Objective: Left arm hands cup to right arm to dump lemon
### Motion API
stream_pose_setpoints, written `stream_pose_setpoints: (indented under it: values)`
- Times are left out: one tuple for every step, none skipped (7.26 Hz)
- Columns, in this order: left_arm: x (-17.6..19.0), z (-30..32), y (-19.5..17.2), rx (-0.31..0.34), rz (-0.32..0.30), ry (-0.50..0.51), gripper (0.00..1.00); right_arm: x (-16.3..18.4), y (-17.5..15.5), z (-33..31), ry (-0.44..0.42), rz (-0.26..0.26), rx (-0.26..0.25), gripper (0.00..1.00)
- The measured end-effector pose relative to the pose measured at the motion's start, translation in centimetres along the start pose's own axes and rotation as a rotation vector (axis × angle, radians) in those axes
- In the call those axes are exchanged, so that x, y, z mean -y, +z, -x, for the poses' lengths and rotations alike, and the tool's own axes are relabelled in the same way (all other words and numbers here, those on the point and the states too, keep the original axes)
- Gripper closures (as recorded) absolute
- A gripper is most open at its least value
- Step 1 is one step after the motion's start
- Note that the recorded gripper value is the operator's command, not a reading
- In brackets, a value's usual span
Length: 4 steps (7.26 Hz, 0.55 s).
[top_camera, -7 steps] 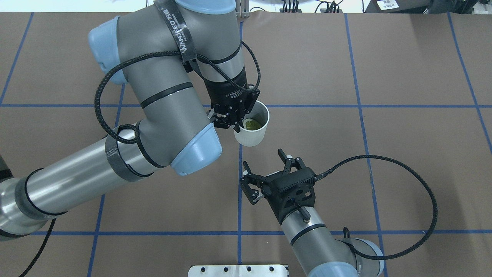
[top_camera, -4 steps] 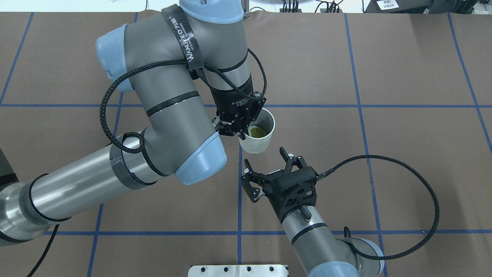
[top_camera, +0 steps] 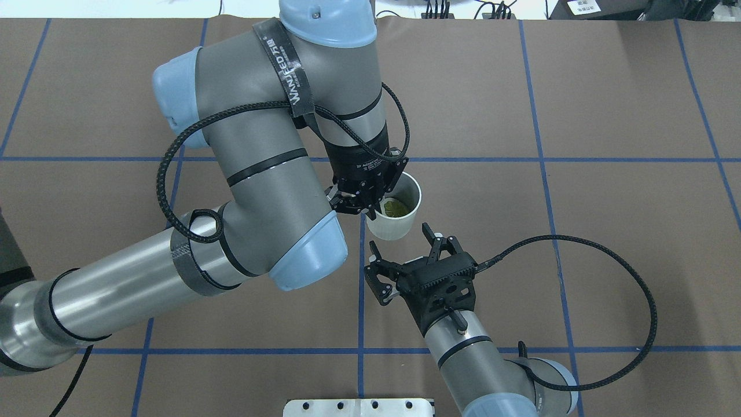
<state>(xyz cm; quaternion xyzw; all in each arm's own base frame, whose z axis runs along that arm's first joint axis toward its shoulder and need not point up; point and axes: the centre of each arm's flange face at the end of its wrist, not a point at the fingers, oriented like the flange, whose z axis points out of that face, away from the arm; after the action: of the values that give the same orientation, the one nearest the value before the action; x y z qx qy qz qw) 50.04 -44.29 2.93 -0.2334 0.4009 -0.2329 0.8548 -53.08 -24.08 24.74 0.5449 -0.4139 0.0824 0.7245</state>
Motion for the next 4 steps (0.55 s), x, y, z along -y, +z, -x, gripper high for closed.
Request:
stream_pose_setpoints:
  values:
    - [-0.17,0.02,0.07,0.001,0.001,0.002,1.0,0.01,0.11,-0.08,-0.001,-0.001,-0.002,0.01]
    - [-0.38,0.03,0.2,0.002,0.003,0.005,1.0,0.09,0.2,-0.15,-0.001,-0.003,-0.004,0.01]
    - [-0.63,0.04,0.23,0.002,0.006,0.008,1.0,0.17,0.28,-0.2,0.0,-0.004,-0.005,0.01]
    - [-0.93,0.04,0.26,0.002,0.009,0.012,1.0,0.22,0.31,-0.19,0.001,-0.005,-0.005,0.01]
